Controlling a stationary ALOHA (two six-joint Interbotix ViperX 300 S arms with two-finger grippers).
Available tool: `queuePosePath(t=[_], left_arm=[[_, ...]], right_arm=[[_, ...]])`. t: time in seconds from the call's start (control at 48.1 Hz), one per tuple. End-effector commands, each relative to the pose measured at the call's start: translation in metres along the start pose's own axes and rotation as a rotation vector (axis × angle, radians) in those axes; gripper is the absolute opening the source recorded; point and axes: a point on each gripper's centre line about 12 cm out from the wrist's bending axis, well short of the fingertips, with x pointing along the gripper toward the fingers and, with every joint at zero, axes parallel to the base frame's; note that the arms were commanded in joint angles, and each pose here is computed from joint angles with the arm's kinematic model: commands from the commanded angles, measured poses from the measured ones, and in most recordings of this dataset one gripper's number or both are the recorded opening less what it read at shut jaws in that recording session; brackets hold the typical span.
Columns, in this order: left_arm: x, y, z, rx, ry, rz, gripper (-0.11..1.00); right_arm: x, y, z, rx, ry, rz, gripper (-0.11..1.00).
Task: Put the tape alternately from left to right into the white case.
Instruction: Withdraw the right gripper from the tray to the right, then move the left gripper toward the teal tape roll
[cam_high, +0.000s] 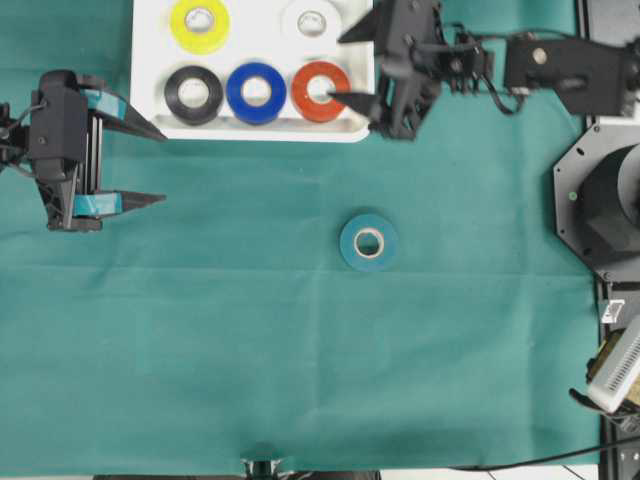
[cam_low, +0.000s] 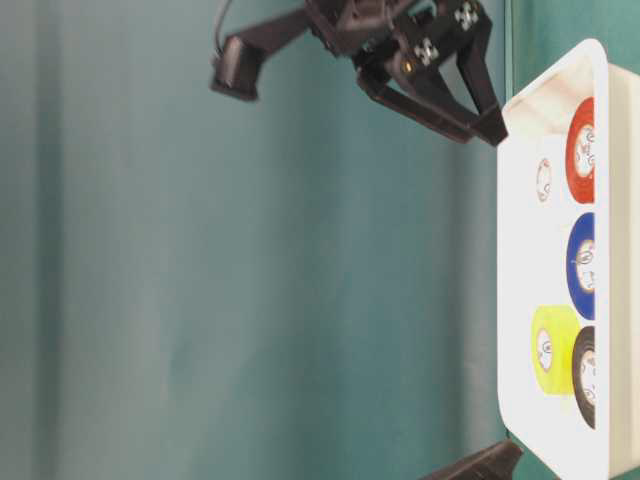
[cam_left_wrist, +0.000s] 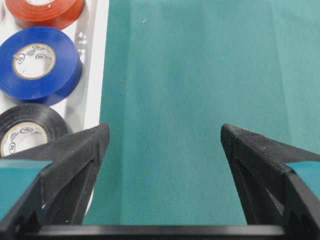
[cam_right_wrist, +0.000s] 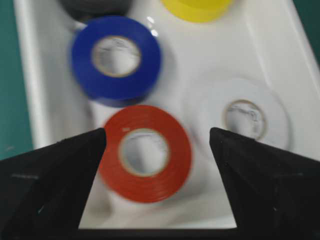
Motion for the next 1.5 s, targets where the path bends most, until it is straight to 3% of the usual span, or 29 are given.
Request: queuePosePath(t=[0.0,0.187,0.665,1.185,1.351,1.476], left_arm=[[-0.002,0.0,0.007,0.002,-0.028,0.001,0.95],[-0.003,0.0,0.008,0.002,-0.031,0.001,0.95],[0.004,-0.004,0.021,0.008,-0.052,-0.014,0.94],[0.046,-0.017,0.04,0.014,-0.036,-0.049,0.95],[0.063,-0.024,0.05,-0.024,-0.032,-0.063,0.94],[0.076,-0.027,0.057,-0.096,-0.007,-0.07,0.94]], right_arm=[[-0.012,0.011,0.009,-0.017,-0.055,0.03,0.84],[-0.022,0.024,-0.001,-0.04,-0.05,0.067,0.84],[-0.023,0.024,-0.004,-0.039,-0.047,0.067,0.84],[-0.02,0.024,-0.007,-0.039,-0.032,0.066,0.84],[-0.019,0.024,-0.008,-0.039,-0.026,0.065,0.84],[-0.019,0.024,-0.008,-0.039,-0.026,0.065,0.84]])
